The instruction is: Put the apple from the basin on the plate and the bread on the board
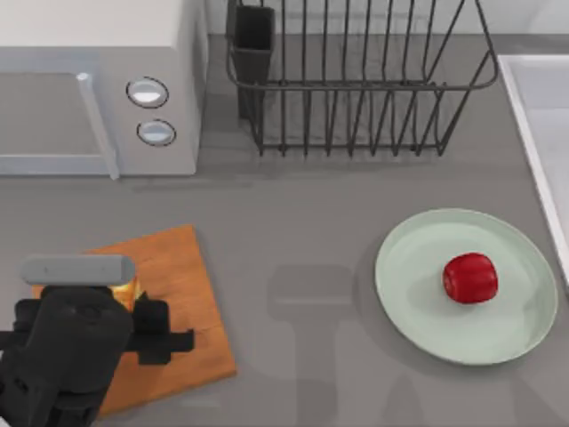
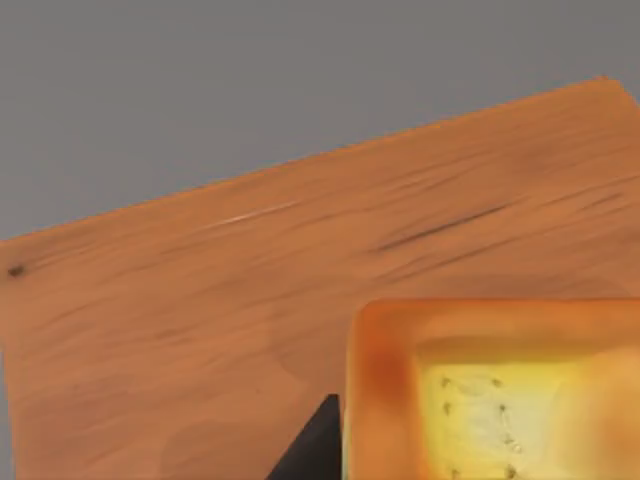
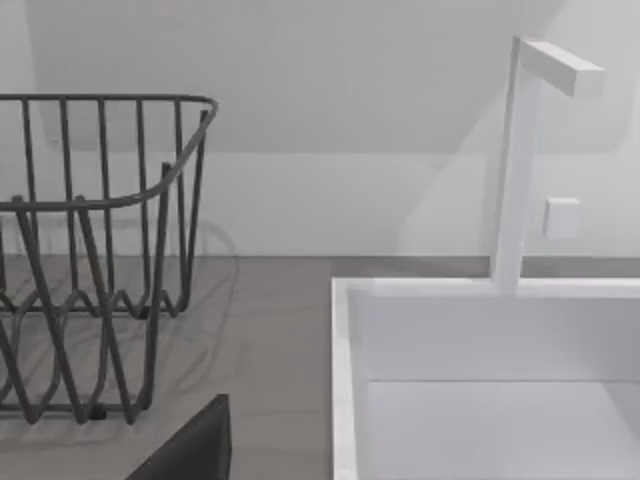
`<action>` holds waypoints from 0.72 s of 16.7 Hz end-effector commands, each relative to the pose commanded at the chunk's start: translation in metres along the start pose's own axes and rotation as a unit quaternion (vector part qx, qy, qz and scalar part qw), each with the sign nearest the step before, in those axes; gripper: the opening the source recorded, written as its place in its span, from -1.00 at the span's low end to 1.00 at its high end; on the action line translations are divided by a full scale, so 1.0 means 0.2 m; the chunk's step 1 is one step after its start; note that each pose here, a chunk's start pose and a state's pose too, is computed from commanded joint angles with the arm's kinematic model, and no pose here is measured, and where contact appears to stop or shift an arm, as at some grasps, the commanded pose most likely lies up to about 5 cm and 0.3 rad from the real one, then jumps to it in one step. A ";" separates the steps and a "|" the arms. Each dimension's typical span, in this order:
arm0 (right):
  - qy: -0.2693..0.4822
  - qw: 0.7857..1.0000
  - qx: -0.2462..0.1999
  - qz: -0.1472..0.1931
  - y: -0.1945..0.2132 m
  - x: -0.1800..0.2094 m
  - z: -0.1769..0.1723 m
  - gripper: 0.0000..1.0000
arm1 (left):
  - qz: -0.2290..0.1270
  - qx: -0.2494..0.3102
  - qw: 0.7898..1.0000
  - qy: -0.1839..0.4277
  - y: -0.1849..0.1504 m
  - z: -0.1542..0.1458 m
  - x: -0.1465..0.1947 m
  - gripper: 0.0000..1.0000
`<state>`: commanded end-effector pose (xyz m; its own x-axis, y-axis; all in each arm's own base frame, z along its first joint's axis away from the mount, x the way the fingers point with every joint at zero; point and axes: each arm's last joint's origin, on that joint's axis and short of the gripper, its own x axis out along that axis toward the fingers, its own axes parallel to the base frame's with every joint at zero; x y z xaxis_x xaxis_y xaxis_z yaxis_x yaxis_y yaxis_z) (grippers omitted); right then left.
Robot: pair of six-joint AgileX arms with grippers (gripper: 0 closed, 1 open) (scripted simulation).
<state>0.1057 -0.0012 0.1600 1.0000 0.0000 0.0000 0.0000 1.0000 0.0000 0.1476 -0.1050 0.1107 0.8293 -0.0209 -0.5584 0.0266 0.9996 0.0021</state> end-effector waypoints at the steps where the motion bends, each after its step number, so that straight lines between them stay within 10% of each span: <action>1: 0.000 1.000 0.000 0.000 0.00 0.00 0.00 1.00 | 0.001 -0.003 1.000 -0.003 0.00 0.00 0.00 -1.00; 12: 0.000 1.000 0.000 0.000 0.00 0.00 0.00 1.00 | 0.001 -0.005 1.000 -0.005 -0.01 0.00 0.06 -1.00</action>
<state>0.1057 -0.0012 0.1600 1.0000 0.0000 0.0000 0.0000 1.0000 0.0000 0.1574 -0.1081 0.1049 0.8350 -0.0193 -0.5498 0.0196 0.9998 -0.0053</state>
